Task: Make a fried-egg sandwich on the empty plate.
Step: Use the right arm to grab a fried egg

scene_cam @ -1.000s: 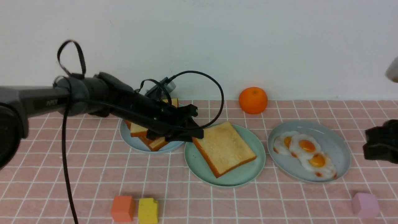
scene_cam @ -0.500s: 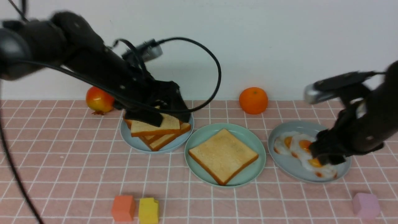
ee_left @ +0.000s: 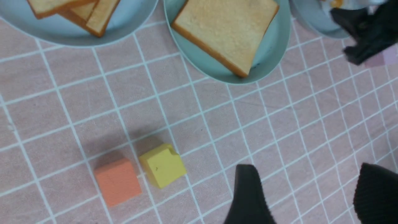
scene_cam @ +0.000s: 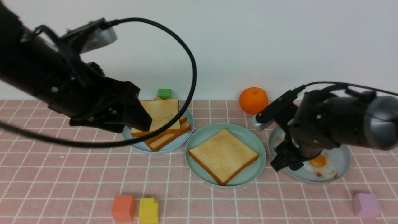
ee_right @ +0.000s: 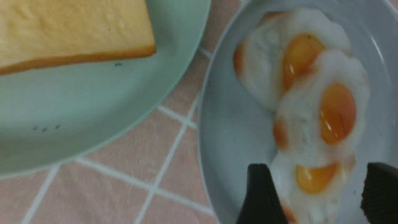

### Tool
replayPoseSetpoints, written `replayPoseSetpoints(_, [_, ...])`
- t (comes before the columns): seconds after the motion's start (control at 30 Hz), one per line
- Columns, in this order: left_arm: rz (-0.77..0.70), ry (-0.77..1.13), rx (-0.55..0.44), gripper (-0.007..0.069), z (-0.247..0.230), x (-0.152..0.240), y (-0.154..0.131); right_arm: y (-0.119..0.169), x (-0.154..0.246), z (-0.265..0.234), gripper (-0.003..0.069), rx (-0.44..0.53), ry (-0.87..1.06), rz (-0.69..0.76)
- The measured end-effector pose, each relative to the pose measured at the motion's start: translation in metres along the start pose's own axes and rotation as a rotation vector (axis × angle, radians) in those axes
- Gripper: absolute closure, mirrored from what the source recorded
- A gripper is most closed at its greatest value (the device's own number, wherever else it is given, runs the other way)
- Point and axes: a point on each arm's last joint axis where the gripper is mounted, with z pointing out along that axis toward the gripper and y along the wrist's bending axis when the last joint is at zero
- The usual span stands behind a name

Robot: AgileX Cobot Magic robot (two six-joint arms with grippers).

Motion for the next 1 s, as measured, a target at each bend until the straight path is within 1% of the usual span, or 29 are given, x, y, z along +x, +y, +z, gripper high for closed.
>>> replayPoseSetpoints(0.23, [0.003, -0.020, 0.001, 0.0150, -0.003, 0.001, -0.001, 0.003, -0.002, 0.019, 0.0202, 0.045, 0.002, -0.074])
replayPoseSetpoints(0.4, [0.003, -0.022, 0.000, 0.0150, -0.003, 0.000, -0.001, -0.003, -0.002, 0.029, 0.0202, 0.059, -0.015, -0.018])
replayPoseSetpoints(0.43, [0.003, -0.022, 0.000, 0.0150, -0.003, 0.000, -0.001, -0.008, -0.001, 0.033, 0.0202, 0.056, -0.021, 0.013])
replayPoseSetpoints(0.57, [0.003, -0.024, 0.000, 0.0150, -0.003, 0.000, -0.001, -0.014, -0.001, 0.038, 0.0208, 0.041, -0.041, 0.051])
replayPoseSetpoints(0.77, [0.003, -0.024, 0.000, 0.0150, -0.003, 0.000, -0.001, -0.013, -0.002, 0.042, 0.0241, 0.021, -0.066, 0.058])
replayPoseSetpoints(0.93, [0.003, -0.025, 0.000, 0.0150, -0.003, 0.000, -0.001, -0.010, 0.001, 0.050, 0.0274, 0.021, -0.035, 0.051])
replayPoseSetpoints(1.0, [0.003, -0.025, 0.000, 0.0150, -0.003, 0.000, -0.001, -0.009, 0.002, 0.052, 0.0309, 0.022, -0.026, 0.049])
